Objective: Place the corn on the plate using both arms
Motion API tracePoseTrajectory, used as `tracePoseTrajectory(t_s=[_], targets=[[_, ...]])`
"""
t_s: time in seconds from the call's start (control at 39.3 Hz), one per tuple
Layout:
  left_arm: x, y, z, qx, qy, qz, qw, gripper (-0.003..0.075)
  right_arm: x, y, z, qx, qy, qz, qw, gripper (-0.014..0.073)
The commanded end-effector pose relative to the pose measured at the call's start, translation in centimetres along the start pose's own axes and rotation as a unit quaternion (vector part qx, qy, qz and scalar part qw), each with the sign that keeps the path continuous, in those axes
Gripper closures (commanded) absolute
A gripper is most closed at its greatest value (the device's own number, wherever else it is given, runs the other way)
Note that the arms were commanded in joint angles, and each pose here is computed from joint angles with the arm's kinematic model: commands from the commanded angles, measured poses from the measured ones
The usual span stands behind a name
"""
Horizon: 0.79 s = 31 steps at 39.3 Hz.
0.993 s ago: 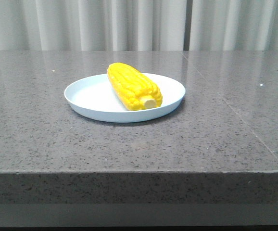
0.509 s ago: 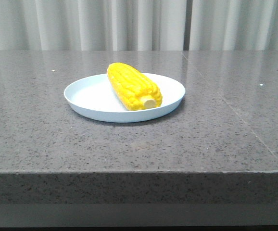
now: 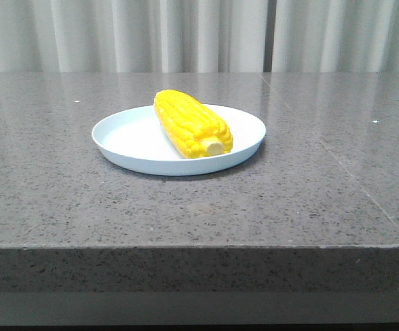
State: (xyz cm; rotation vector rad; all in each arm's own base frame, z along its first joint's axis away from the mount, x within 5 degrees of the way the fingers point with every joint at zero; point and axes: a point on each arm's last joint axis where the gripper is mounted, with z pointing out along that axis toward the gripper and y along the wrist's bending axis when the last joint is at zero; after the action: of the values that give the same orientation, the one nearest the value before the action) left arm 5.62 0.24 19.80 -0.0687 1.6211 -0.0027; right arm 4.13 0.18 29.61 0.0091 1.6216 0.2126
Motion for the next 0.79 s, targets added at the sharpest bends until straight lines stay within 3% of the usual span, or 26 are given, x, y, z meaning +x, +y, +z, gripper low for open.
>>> tracePoseTrajectory(t_s=[0.0,0.13,0.36,0.76], targets=[[-0.2,0.0,0.0,0.003,-0.042,-0.005,0.999,0.0741,-0.5,0.3,0.4,-0.015,-0.050,-0.032,0.998,0.0658],[-0.2,0.0,0.0,0.003,-0.042,-0.005,0.999,0.0741,2.5,0.3,1.6,-0.028,-0.041,-0.062,0.997,0.0658],[-0.2,0.0,0.0,0.003,-0.042,-0.005,0.999,0.0741,7.5,-0.8,2.6,0.008,-0.023,-0.045,0.999,0.0658],[-0.2,0.0,0.0,0.003,-0.042,-0.005,0.999,0.0741,8.7,-1.6,1.7,0.063,-0.050,-0.030,0.996,0.0658]])
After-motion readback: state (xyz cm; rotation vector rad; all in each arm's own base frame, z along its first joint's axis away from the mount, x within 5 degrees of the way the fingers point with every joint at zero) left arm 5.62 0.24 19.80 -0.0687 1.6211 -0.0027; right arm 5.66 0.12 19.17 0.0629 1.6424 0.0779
